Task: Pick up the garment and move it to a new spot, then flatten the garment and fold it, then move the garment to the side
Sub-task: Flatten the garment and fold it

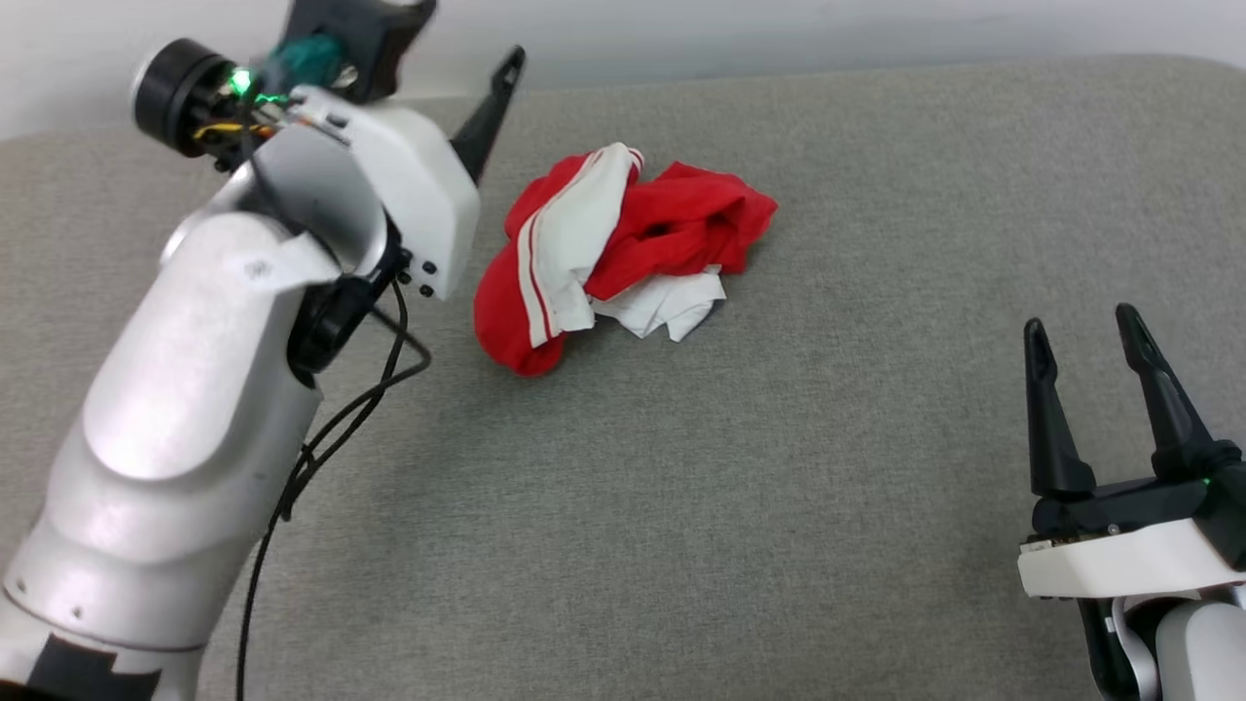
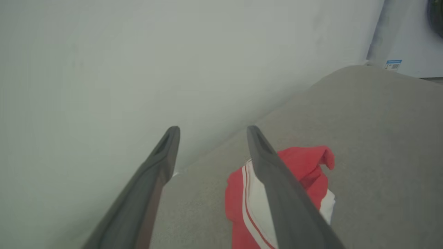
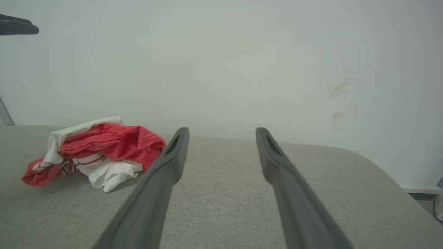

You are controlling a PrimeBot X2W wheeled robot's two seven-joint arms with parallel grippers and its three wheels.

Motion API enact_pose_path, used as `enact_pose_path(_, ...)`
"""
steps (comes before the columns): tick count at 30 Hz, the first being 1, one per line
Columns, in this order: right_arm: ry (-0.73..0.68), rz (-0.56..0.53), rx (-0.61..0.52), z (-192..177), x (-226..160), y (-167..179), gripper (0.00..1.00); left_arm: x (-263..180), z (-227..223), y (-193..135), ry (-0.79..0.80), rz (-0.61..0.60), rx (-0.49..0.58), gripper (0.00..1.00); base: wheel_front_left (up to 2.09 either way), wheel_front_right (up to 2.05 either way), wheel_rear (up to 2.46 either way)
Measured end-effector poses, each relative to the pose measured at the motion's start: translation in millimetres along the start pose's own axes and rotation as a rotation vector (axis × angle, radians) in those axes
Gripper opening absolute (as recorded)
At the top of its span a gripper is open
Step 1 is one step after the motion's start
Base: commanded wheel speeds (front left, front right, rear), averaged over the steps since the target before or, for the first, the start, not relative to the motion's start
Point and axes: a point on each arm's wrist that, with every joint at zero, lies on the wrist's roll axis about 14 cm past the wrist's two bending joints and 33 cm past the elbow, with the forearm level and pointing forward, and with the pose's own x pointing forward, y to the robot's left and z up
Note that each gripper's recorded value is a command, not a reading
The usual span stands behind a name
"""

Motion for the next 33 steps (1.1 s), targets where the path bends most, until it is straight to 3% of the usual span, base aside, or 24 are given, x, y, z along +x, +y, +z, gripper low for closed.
enact_pose_path(5, 0.019, -0.005, -0.018, -7.6, 2.8, -4.2, 1.0, 11.7, -51.1, -38.9, 0.321, -0.187, -0.066, 1.0, 0.0, 0.0, 0.0)
enact_pose_path(11, 0.03, -0.009, -0.028, -14.9, 10.4, -7.6, 1.0, 6.4, -101.4, -57.9, 0.621, -0.323, -0.105, 1.0, 0.0, 0.0, 0.0)
enact_pose_path(20, 0.064, -0.004, -0.035, -32.8, 21.8, -8.8, 1.0, -15.2, -180.7, -86.9, 0.957, -0.47, -0.077, 1.0, 0.0, 0.0, 0.0)
enact_pose_path(25, 0.082, -0.012, -0.041, -40.3, 24.1, -12.9, 1.0, -27.7, -209.9, -97.0, 1.043, -0.524, -0.056, 1.0, 0.0, 0.0, 0.0)
enact_pose_path(26, 0.088, -0.015, -0.041, -42.9, 24.6, -13.9, 1.0, -29.1, -211.8, -98.8, 1.04, -0.536, -0.054, 0.0, 0.0, 0.0, 0.0)
enact_pose_path(33, 0.083, -0.009, -0.031, -41.6, 26.1, -10.9, 1.0, -32.5, -192.5, -101.7, 0.948, -0.552, -0.051, 0.0, 0.0, 0.0, 0.0)
